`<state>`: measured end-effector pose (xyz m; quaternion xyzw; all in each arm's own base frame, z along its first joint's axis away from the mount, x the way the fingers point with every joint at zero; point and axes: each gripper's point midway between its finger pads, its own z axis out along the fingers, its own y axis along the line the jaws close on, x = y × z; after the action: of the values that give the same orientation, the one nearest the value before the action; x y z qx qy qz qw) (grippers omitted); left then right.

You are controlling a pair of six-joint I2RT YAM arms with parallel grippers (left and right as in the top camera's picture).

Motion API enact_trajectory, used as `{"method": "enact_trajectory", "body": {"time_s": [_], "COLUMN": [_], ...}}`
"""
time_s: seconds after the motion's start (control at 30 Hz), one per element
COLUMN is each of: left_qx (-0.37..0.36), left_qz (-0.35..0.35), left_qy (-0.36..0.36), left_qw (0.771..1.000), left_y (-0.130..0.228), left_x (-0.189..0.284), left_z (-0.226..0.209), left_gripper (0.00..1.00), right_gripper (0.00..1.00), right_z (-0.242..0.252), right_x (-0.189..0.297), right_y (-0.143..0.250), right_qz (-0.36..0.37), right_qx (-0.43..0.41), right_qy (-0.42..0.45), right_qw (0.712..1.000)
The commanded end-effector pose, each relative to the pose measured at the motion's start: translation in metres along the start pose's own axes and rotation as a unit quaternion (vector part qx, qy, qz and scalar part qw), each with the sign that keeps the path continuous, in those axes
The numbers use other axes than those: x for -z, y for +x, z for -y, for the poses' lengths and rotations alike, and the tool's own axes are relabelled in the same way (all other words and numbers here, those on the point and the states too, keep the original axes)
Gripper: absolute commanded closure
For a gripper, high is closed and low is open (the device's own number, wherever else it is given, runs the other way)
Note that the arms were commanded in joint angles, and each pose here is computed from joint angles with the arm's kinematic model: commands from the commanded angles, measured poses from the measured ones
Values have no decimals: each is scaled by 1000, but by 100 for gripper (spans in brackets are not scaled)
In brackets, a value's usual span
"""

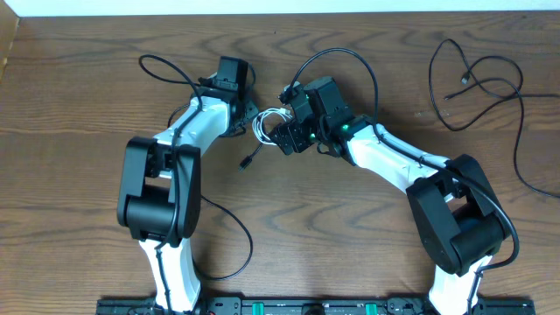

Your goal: Untangle cables

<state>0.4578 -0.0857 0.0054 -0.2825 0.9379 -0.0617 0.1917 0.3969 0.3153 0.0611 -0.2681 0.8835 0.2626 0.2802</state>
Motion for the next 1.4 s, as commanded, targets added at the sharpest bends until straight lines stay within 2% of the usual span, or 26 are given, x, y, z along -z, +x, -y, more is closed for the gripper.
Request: {"method": "enact_trajectory", "body": {"time_s": [0.0, 0.03, 0.07, 0.1, 0.13, 0.2, 0.3, 0.57, 0.7, 0.83, 0.87, 0.93, 1.03, 1.2, 1.37], "left_qx": [5, 5, 4, 4, 4, -6, -18, 14, 49, 53, 39, 40, 48, 49, 49], "left_qz": [-18, -20, -23, -31, -36, -56, -74, -37, -45, -75, -92, -101, -107, -116, -116], "left_qy": [-21, -23, -24, -23, -20, -1, 38, 92, 60, 25, 10, -14, -50, -58, -60], "left_qw": [1000, 1000, 999, 999, 999, 998, 996, 995, 996, 995, 995, 994, 992, 990, 990], "left_y": [14, 15, 16, 19, 21, 27, 27, -14, -21, -14, -9, -7, -5, 2, 11], "left_x": [-17, -19, -18, -18, -18, -15, -2, 71, 103, 105, 104, 103, 102, 98, 85], "left_z": [-12, -13, -13, -13, -13, -7, 4, 5, -33, -61, -74, -89, -109, -115, -121], "left_gripper": [58, 62, 72, 87, 92, 92, 93, 93, 92, 89, 78, 74, 60, 59, 58], "right_gripper": [18, 18, 18, 22, 24, 31, 35, 36, 39, 36, 36, 34, 25, 23, 26], "right_z": [-2, -2, -2, -2, -3, -12, -21, -21, -20, -22, -25, -27, -30, -35, -29], "right_x": [-4, -4, -4, -4, -3, -3, -2, -2, -4, -11, -17, -25, -38, -56, -62], "right_y": [6, 6, 6, 7, 8, 8, 5, 2, 0, 2, 7, 15, 29, 40, 43], "right_qz": [-7, -7, -7, -9, -10, -13, -7, -2, 4, 6, 0, -10, -25, -24, -26], "right_qx": [0, 0, 0, -1, -1, -1, 1, 4, 8, 13, 15, 18, 46, 116, 130], "right_qy": [-1, -1, -2, -2, -4, -31, -56, -57, -48, -48, -51, -54, -59, -56, -33], "right_qw": [1000, 1000, 1000, 1000, 1000, 999, 998, 998, 999, 999, 999, 998, 997, 991, 991]}}
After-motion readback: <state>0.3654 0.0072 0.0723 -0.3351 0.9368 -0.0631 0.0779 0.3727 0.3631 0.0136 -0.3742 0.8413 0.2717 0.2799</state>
